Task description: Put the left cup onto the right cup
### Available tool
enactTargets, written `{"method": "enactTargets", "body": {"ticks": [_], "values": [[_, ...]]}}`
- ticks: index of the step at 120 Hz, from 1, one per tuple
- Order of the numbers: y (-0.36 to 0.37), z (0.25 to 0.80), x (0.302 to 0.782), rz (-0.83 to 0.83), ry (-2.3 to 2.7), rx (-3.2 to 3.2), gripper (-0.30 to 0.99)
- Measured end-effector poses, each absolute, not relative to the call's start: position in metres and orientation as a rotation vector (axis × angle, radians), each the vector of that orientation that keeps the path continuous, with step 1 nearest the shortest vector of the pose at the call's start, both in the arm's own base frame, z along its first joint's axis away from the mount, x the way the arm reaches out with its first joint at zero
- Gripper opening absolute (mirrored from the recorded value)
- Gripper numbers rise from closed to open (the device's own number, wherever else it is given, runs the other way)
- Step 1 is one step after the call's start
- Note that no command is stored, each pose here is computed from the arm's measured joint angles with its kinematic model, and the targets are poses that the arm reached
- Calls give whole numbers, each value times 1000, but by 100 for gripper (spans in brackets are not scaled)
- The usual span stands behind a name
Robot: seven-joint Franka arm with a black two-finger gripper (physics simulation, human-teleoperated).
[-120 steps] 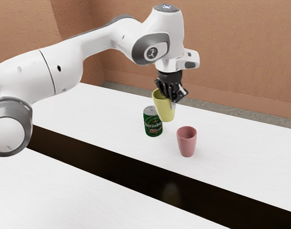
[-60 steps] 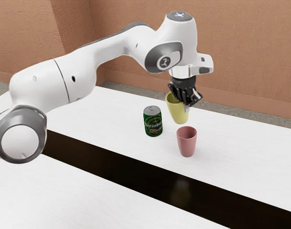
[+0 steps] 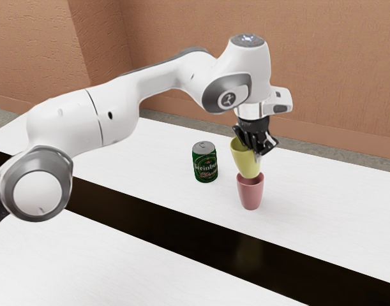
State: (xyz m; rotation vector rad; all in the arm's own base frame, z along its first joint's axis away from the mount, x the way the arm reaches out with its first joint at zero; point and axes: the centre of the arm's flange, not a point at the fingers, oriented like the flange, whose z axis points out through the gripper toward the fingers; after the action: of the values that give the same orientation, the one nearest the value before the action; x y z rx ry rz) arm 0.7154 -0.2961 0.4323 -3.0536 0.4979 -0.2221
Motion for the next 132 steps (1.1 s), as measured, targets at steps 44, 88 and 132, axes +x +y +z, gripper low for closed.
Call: {"method": "enactTargets", "body": {"ticks": [44, 88, 132], "values": [[-295, 420, 720, -229, 485, -3062, -9], [-295, 404, 724, -219, 480, -3071, -9], [-289, 381, 730, -193, 466, -3078, -9]]}}
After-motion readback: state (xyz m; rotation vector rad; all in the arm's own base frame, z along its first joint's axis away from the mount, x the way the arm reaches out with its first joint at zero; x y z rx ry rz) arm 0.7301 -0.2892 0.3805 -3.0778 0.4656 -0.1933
